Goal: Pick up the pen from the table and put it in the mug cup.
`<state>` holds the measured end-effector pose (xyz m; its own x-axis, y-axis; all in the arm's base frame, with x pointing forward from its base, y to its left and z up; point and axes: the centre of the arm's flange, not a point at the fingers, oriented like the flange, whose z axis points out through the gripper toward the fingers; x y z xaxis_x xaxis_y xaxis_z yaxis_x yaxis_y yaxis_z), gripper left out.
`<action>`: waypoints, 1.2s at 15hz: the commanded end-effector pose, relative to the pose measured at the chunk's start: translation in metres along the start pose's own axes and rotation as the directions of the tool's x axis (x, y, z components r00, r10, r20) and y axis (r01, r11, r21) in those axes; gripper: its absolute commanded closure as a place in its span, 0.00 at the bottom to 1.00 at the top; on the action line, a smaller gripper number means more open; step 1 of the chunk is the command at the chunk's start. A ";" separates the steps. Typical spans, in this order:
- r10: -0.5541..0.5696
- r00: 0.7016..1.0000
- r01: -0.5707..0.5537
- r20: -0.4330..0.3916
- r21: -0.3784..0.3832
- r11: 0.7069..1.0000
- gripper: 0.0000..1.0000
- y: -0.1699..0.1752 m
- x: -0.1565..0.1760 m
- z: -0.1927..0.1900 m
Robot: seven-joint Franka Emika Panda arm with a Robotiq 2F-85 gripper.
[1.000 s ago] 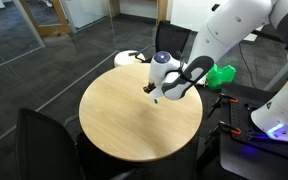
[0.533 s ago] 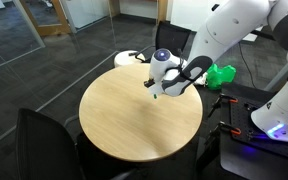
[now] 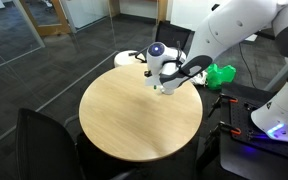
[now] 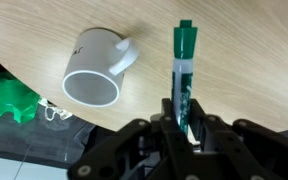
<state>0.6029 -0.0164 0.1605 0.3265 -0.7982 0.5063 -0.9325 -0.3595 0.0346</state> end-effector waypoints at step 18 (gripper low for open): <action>0.367 0.803 -0.558 -0.469 -0.376 0.740 0.95 0.002 0.059 0.007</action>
<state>0.6176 -0.0607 0.1875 -0.1111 -0.5931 0.7975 -0.9572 0.2796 0.0746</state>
